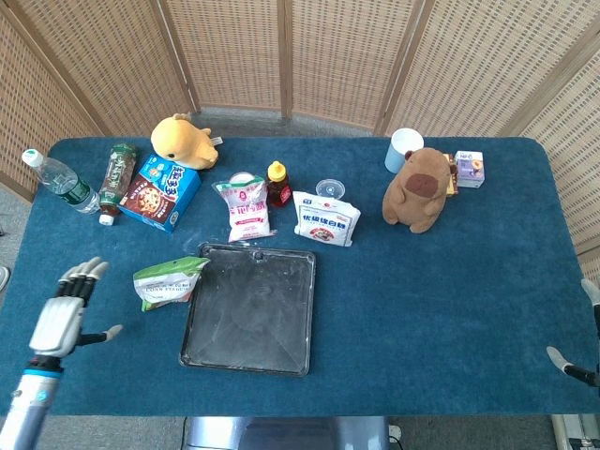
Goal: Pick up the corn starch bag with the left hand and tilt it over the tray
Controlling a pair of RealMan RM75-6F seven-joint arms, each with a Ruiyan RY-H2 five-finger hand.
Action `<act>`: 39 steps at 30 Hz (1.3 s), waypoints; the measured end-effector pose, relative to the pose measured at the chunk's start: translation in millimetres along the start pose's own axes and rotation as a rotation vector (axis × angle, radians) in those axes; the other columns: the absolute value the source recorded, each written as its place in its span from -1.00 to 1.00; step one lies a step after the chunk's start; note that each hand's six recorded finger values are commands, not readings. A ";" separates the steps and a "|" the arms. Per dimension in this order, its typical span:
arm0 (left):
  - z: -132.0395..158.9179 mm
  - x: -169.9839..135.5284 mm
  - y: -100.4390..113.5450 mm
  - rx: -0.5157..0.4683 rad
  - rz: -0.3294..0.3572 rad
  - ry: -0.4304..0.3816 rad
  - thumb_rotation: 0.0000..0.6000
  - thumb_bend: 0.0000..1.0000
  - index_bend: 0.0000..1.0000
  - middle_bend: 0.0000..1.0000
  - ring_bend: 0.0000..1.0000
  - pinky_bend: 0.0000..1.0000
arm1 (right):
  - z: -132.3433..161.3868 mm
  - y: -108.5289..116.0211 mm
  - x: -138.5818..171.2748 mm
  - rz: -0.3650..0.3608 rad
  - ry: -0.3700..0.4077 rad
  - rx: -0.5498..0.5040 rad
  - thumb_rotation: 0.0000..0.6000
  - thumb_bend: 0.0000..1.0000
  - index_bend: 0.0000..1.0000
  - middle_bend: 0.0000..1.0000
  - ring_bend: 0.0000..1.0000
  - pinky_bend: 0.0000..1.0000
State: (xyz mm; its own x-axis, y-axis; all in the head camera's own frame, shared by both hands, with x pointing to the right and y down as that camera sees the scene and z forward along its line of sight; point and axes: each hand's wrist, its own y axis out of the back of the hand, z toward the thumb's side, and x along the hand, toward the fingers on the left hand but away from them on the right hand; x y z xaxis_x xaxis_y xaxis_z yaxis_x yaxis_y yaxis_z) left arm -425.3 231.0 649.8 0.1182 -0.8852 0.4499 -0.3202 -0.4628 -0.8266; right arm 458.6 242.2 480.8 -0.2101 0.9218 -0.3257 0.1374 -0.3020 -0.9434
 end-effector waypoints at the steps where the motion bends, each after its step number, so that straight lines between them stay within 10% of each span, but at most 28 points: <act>1: 3.5 2.6 -6.5 -0.010 0.003 -0.004 1.00 -0.83 -1.00 -1.00 -1.00 -0.94 | -0.4 0.2 0.0 0.001 -0.001 -0.001 1.00 -0.83 -0.95 -1.00 -1.00 -1.00; 22: 40.9 44.9 -64.9 -0.104 0.016 0.051 1.00 -0.82 -0.96 -0.98 -1.00 -0.93 | -5.2 1.3 -0.3 0.018 -0.009 -0.031 1.00 -0.83 -0.95 -1.00 -1.00 -1.00; 39: 46.2 67.2 -66.3 -0.063 0.094 0.096 1.00 -0.39 0.10 0.05 0.09 0.32 | -5.2 -0.7 -0.2 0.036 -0.003 -0.053 1.00 -0.83 -0.95 -1.00 -1.00 -1.00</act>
State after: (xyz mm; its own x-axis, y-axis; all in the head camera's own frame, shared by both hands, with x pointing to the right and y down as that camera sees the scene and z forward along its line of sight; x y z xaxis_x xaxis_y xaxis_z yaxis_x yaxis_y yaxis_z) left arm -352.7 200.0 719.2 -0.0045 -0.9145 0.4046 -0.3845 -0.3719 -0.8449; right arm 463.6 243.5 481.9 -0.2071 0.9099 -0.3594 0.1956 -0.3214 -0.9265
